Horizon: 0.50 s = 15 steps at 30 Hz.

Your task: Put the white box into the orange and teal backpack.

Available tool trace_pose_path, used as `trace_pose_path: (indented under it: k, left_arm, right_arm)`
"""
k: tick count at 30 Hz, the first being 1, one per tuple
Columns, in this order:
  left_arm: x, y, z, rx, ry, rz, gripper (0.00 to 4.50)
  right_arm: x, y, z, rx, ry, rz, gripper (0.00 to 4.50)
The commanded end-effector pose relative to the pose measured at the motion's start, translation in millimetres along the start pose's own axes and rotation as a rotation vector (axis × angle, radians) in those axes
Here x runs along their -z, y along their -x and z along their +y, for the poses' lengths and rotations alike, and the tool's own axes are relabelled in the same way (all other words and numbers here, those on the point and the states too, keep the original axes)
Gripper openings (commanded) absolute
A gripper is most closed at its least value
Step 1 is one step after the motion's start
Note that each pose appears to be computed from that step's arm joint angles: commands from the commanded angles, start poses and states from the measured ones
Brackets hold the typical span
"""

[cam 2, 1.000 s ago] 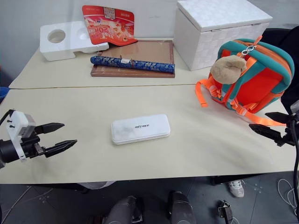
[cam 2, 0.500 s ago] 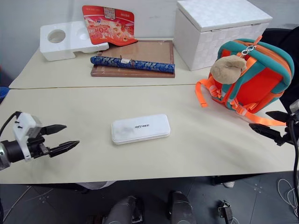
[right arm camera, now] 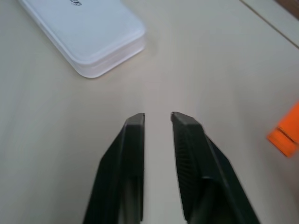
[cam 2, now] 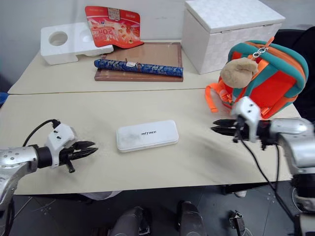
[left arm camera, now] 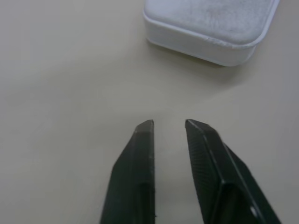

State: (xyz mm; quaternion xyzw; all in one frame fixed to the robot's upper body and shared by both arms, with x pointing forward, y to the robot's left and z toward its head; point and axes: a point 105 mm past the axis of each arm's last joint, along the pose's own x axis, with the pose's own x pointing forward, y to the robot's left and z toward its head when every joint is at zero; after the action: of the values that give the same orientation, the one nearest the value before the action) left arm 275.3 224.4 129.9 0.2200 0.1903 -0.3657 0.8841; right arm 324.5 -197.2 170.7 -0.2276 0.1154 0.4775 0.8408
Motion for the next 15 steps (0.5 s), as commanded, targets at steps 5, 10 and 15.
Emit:
trace_pose_path:
  k: [5,10,15]
  left_arm:
    - [-5,-22,-5,0.023,-0.033,0.017,0.02]
    - [-21,-38,-4,0.044,-0.02,-0.046,0.02]
    - [-30,-58,-3,0.072,-0.06,-0.073,0.02]
  right_arm:
    - [-2,-45,-5,0.021,0.066,0.011,0.0]
    - [-2,-67,1,0.012,0.082,0.012,0.0]
    - [-1,-77,15,-0.012,0.071,-0.011,0.0]
